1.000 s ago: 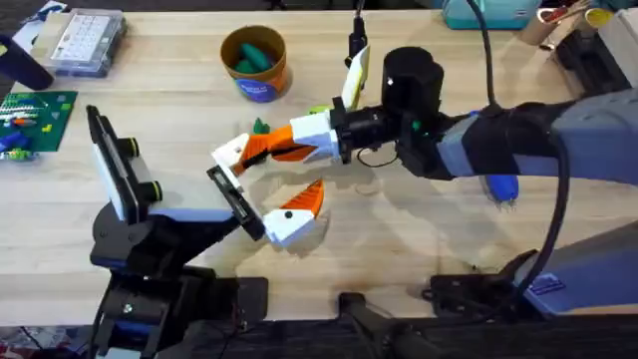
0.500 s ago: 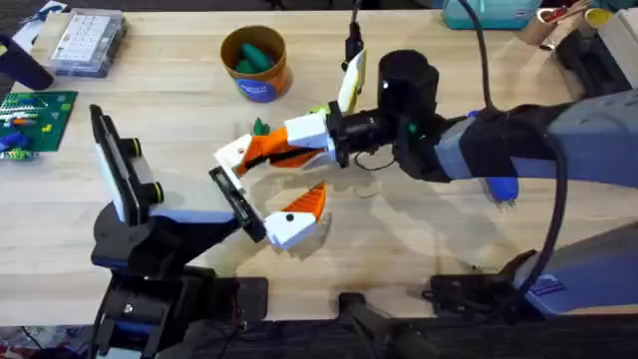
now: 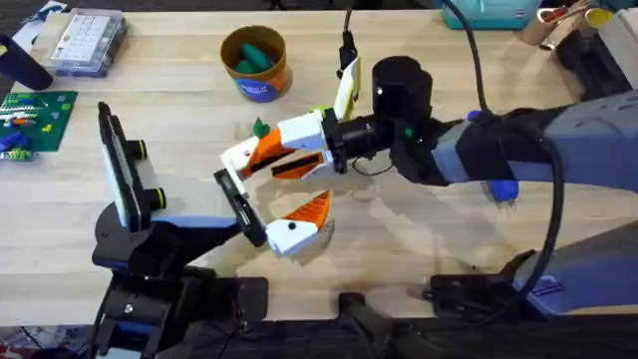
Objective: Pick up the gripper from the table and insert it into the empty holder that is missing its gripper. Then pick up a screw, insert it into the mounting hole, and use the screwdriver to tighten it. Finally, clean up the table by picking up the vegetable and placing it into the bucket.
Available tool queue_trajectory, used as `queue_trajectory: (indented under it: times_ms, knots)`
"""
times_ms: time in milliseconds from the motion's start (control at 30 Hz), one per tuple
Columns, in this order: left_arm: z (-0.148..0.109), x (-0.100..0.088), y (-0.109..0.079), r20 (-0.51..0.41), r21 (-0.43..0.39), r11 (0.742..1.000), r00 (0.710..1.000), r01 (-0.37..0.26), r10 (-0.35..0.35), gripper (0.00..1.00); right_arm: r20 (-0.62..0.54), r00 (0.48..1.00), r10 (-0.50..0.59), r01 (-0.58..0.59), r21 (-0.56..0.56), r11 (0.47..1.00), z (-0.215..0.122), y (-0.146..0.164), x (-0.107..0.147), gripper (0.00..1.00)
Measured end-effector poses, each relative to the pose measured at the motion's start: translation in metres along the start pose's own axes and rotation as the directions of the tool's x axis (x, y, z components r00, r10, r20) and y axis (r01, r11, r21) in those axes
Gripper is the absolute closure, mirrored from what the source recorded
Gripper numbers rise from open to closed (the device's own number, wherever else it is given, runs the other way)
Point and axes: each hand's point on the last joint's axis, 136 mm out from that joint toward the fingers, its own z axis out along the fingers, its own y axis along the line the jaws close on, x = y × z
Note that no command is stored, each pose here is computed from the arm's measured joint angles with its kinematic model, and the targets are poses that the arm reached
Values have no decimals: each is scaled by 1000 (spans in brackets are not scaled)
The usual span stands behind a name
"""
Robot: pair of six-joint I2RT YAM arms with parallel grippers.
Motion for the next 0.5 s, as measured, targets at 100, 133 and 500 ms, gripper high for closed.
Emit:
queue_trajectory:
  times_ms: [100, 133, 500]
  knots:
    - [0, 0, 0, 0, 3, 1000, 1000, 0, 0, 15, 1, 1000, 5, -5, 1, 1000, 0, -1, 0, 124]
    - [0, 0, -1, 0, 3, 1000, 1000, 0, 0, 15, 1, 1000, 5, -5, 2, 1000, 0, -1, 0, 56]
    - [0, 0, -1, -1, 3, 1000, 1000, 0, 0, 14, 15, 1000, 7, -7, -2, 1000, -8, -1, -6, 6]
